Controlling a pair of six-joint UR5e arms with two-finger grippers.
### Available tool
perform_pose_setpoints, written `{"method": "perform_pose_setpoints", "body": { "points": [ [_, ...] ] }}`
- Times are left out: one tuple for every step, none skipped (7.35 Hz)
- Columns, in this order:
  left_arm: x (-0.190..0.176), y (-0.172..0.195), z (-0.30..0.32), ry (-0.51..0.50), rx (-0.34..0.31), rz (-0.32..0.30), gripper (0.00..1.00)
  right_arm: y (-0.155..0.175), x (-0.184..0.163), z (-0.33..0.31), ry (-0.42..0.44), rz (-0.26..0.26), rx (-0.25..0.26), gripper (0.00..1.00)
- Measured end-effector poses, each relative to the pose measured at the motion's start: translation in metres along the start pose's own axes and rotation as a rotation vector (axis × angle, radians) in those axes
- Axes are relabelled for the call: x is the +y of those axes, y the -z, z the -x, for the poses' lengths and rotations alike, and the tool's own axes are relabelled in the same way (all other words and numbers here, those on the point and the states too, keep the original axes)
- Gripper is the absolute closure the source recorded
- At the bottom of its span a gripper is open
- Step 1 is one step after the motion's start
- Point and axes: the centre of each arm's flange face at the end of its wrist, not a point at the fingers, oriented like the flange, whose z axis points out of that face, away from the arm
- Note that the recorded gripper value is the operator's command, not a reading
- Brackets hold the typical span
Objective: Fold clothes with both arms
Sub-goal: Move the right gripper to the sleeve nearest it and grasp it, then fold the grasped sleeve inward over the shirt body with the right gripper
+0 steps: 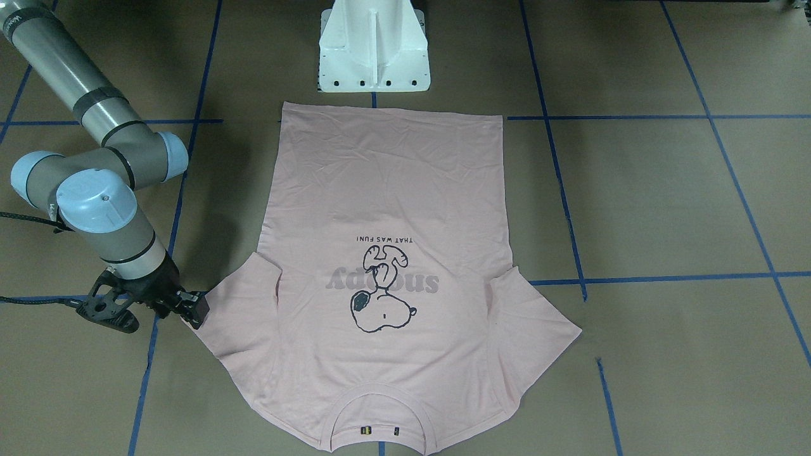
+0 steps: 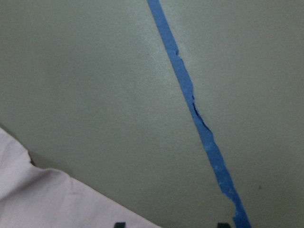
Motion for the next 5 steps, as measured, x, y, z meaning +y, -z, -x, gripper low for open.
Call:
{"method": "perform_pose_setpoints", "body": {
  "points": [
    [-0.0003,0.0006,-0.0009,0.005,0.001,-0.001,0.00,-0.0007,0.0004,-0.0011,-0.001,0.001,0.002,0.84],
    [-0.0004,0.0008,-0.0013,0.008,0.001,-0.002,0.00,-0.0005,0.0007,-0.0014,-0.002,0.001,0.001,1.00],
    [-0.0005,0.0009,-0.0015,0.009,0.001,-0.002,0.00,-0.0004,0.0014,-0.0008,-0.004,0.002,0.000,1.00],
    [-0.0005,0.0009,-0.0016,0.009,0.001,-0.002,0.00,-0.0002,0.0027,0.0004,-0.005,0.003,-0.001,1.00],
    [-0.0005,0.0010,-0.0017,0.009,0.001,-0.002,0.00,0.0007,0.0055,0.0032,-0.002,0.006,-0.006,1.00]
  ]
}}
